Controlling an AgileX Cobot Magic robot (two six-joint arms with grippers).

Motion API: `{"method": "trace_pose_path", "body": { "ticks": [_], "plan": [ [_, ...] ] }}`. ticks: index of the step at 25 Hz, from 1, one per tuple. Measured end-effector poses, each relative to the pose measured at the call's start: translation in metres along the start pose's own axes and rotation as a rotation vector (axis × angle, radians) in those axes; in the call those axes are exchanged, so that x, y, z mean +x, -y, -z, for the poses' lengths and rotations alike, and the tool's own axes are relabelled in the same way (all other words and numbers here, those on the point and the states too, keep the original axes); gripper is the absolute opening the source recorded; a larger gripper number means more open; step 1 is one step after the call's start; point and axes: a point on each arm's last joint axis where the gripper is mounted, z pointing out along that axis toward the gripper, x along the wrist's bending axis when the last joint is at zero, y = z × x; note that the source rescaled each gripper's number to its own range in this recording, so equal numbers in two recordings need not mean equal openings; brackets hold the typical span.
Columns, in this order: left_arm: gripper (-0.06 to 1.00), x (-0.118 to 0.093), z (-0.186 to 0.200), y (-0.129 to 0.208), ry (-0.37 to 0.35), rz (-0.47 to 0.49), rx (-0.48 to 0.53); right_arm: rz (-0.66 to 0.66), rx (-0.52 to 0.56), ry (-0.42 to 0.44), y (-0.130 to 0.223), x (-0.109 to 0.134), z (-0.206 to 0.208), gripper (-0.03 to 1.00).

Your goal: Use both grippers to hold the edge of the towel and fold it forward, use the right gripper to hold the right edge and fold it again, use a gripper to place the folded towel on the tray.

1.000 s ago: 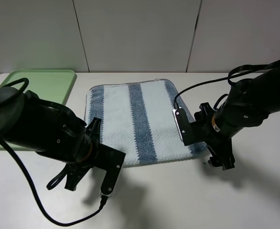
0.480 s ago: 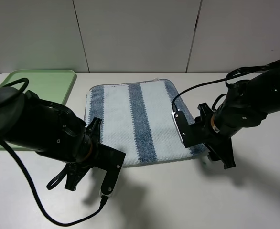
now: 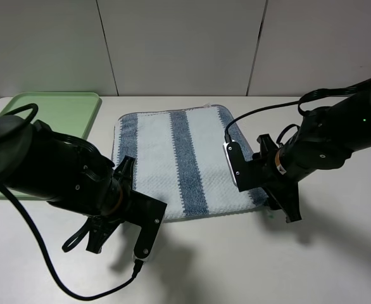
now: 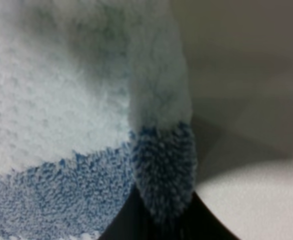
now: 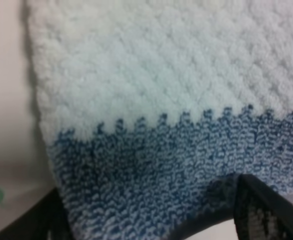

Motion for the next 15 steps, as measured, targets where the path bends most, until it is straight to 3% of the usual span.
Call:
{"method": "trace_pose_path", "body": {
  "ticks": [4,13,15],
  "plan": [
    [0.00,0.0000,0.0000,-0.0001,0.000,0.001,-0.001,-0.016,-0.001,-0.006,-0.0002,0.0006,-0.0005,0.61],
    [0.00,0.0000,0.0000,-0.0001,0.000,0.001,-0.001,-0.033,0.019,-0.039,0.0015,0.0046,-0.0030,0.21],
    [0.00,0.0000,0.0000,-0.0001,0.000,0.001,-0.001,-0.032,0.023,-0.043,0.0018,0.0051,-0.0032,0.06]
  ]
}}
